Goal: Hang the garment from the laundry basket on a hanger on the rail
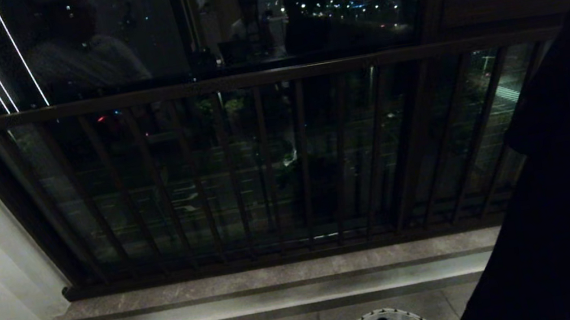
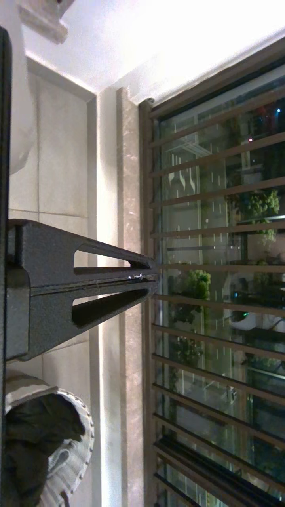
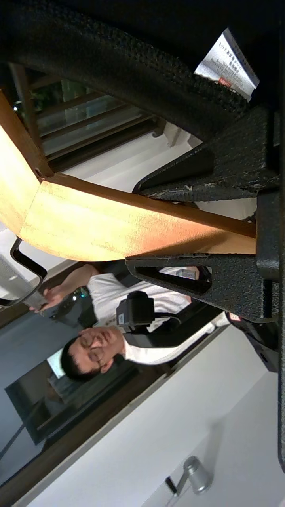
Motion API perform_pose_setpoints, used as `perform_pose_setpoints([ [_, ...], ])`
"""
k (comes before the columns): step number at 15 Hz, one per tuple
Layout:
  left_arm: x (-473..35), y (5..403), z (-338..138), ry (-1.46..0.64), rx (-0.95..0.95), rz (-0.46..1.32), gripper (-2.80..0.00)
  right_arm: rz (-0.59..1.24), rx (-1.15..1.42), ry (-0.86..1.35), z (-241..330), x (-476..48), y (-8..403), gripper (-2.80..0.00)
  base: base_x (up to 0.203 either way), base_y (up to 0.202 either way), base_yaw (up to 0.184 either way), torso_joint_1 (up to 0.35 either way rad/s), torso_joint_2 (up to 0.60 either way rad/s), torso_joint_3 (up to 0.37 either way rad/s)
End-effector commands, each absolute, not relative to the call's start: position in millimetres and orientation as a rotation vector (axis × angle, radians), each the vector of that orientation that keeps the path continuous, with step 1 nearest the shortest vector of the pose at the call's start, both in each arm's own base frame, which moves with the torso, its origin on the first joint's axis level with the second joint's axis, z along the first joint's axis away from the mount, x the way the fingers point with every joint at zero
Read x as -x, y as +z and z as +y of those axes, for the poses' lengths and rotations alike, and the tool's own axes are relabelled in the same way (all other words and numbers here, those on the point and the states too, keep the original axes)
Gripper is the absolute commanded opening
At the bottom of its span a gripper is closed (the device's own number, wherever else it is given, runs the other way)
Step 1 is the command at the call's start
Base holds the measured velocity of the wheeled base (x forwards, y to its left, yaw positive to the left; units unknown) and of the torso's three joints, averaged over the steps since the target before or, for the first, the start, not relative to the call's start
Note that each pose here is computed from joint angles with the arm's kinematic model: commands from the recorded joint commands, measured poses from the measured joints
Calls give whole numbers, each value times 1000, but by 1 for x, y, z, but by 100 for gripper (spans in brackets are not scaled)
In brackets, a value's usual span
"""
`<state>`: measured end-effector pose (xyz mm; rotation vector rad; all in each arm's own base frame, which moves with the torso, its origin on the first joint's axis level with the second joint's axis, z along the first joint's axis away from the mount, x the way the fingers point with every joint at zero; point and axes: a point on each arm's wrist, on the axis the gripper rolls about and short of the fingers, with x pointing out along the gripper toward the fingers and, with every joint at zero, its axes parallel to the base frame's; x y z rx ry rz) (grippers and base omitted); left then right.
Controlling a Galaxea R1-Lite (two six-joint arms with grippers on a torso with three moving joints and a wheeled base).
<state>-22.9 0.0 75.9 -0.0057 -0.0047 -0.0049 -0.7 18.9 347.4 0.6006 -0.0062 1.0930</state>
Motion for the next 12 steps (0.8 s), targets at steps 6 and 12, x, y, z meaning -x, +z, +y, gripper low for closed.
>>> perform_pose_setpoints([
  [6, 23, 76, 0, -3, 6, -3, -280, 30, -621, 1081, 19, -5, 335, -280, 0, 0, 0, 168, -385, -214],
  [12, 23, 76, 0, -5, 6, -3, -280, -88, -652, 1177, 18, -51, 327, -280, 0, 0, 0, 0, 0, 0],
])
